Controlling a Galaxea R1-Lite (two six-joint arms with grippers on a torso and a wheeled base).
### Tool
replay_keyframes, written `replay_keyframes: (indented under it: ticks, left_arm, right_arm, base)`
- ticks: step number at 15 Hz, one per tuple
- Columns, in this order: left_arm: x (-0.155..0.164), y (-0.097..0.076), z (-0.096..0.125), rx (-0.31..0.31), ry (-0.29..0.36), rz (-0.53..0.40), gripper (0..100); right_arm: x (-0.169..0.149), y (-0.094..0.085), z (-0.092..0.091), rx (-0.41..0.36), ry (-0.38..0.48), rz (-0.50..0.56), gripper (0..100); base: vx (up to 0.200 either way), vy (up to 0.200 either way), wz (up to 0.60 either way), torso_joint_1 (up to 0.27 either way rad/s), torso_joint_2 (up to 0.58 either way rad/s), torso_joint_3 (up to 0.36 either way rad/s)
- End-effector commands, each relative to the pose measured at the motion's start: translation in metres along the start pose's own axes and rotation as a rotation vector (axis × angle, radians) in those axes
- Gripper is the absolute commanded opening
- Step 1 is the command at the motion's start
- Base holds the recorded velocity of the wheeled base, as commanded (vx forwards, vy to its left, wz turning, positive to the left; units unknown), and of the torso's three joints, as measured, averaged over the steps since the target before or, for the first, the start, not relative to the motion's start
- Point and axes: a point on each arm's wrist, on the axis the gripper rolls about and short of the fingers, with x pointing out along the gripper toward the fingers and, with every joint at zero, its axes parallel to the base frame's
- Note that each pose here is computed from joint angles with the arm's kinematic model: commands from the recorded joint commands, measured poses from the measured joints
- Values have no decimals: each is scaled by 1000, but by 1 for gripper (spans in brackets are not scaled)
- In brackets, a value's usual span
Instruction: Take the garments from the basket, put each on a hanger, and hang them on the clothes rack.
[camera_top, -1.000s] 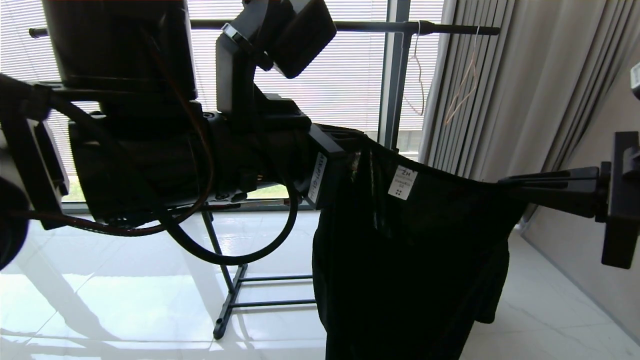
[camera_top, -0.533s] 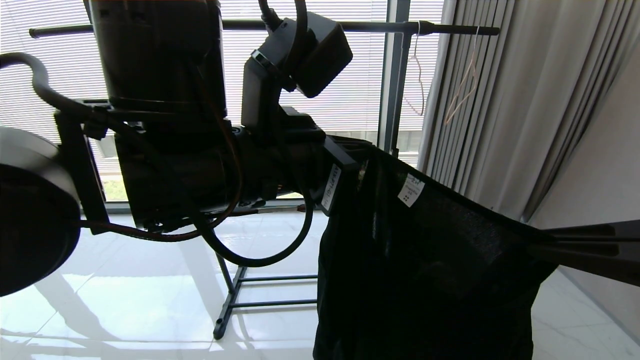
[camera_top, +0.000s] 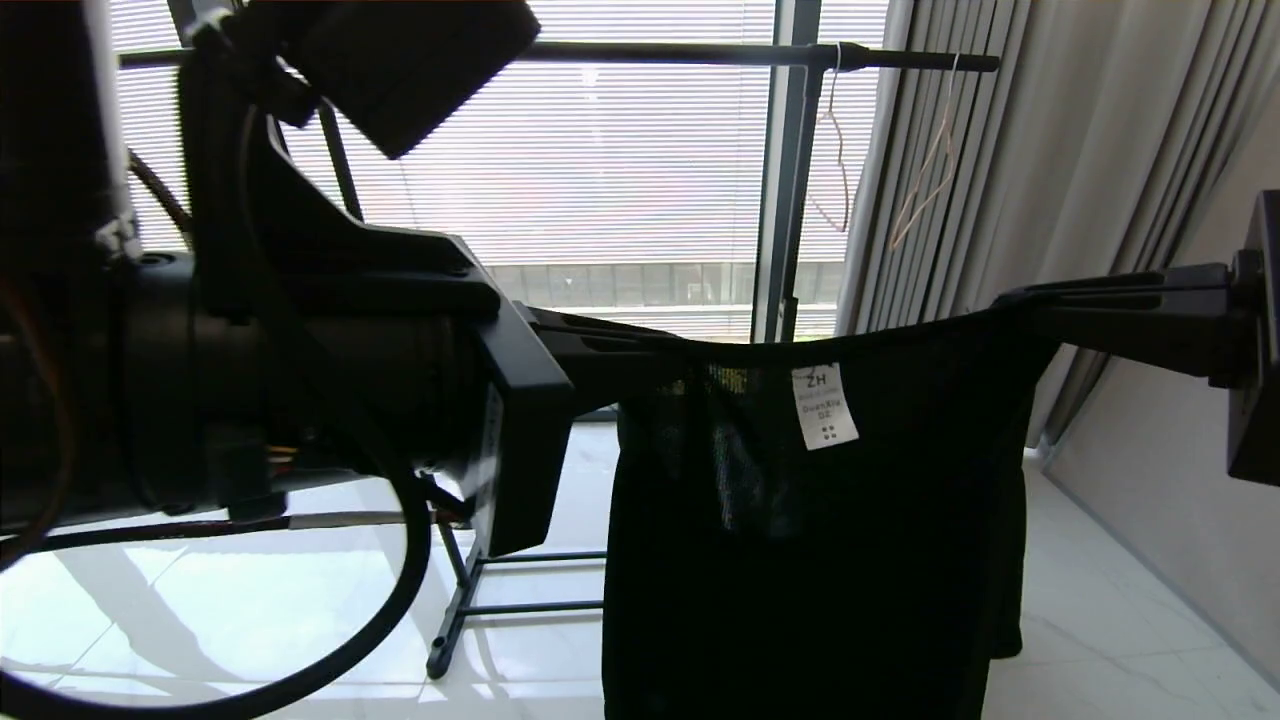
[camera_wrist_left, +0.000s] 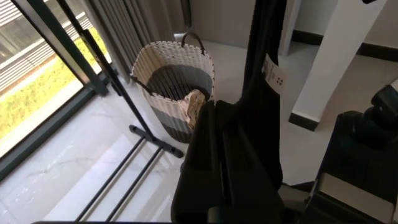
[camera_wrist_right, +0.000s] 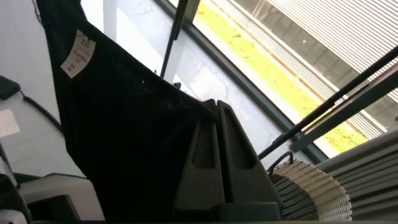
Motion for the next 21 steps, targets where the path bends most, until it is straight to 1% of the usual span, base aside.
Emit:
replay_keyframes:
  ticks: [1,3,5,8,10,11,13,15,16,19,20,21]
  left_arm:
    - [-28,-10,2,7,-48,-23,0]
    - [-31,-13,2,11,-53,-38,0]
    - [-32,-14,2,12,-54,-39,0]
    - [-30,-12,3,13,-54,-28,0]
    - [-22,2,2,16,-37,30,0]
    - [-18,11,3,21,-33,64,0]
    - [-8,28,12,11,-70,124,0]
    - [-3,30,12,8,-66,126,0]
    - [2,31,9,0,-49,124,0]
    - [11,32,3,-61,-21,133,0]
    - [11,33,3,-75,-16,160,0]
    - [11,34,-2,-80,8,203,0]
  right_arm:
    - [31,-10,11,3,7,11,0]
    - [46,-16,23,-1,-18,3,0]
    - [52,-20,31,-4,-35,-3,0]
    - [53,-21,34,-7,-40,-3,0]
    - [37,-18,34,-4,-27,-3,0]
    - [26,-16,33,0,-1,7,0]
    - [4,-11,31,7,39,20,0]
    - [1,-10,28,9,55,20,0]
    - [3,-9,23,14,81,28,100]
    - [-1,-3,9,20,123,47,100]
    - [-5,-2,6,21,128,39,100]
    - [-12,-3,3,25,137,13,100]
  base:
    - [0,0,0,0,0,0]
    - [0,0,0,0,0,0]
    - [0,0,0,0,0,0]
    - [0,0,0,0,0,0]
    - [0,0,0,0,0,0]
    - [0,0,0,0,0,0]
    - [0,0,0,0,0,0]
    - [0,0,0,0,0,0]
    - [0,0,0,0,0,0]
    - [0,0,0,0,0,0]
    - [0,0,0,0,0,0]
    - [0,0,0,0,0,0]
